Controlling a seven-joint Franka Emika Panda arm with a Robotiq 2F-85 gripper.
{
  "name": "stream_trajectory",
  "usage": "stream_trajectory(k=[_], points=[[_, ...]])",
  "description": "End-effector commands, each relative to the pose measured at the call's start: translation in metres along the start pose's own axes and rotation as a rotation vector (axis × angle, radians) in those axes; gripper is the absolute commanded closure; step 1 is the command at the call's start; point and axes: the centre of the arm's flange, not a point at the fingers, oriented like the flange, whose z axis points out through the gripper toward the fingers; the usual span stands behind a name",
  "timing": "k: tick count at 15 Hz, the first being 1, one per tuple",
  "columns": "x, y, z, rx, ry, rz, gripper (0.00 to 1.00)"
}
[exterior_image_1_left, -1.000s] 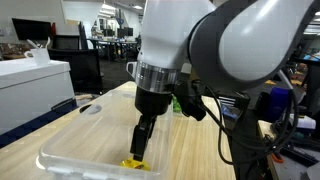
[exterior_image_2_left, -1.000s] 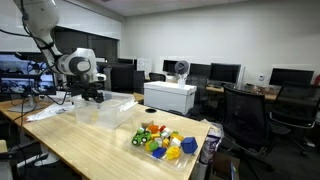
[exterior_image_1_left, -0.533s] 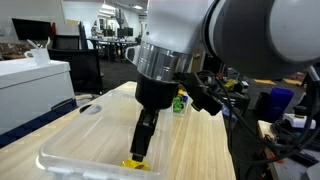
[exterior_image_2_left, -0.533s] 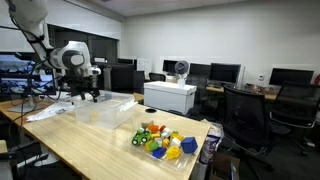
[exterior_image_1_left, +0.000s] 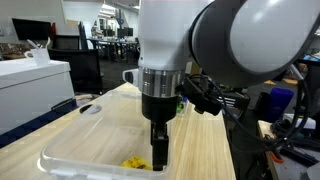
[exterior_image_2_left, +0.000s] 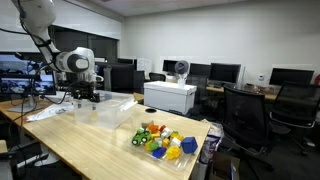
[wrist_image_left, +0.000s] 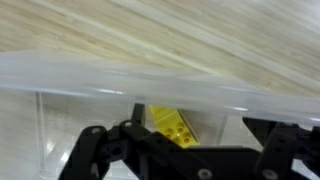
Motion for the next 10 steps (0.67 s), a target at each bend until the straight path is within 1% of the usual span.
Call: stream_trajectory(k=[1,4,5,8,9,10], points=[[0.005,0.014,0.0,0.007,-0.068,-0.071,0.0],[0.009,0.019,0.0,0.002,-0.11,-0.115,0.0],[0.013,0.019,0.001,0.017,-0.146,-0.144,0.0],[0.017,0.016,0.004,0.026,-0.198,-0.201,0.0],[0.019,0.014,0.004,0.021,-0.204,-0.213,0.0],[0.02,0.011,0.001,-0.014,-0.165,-0.212,0.0]])
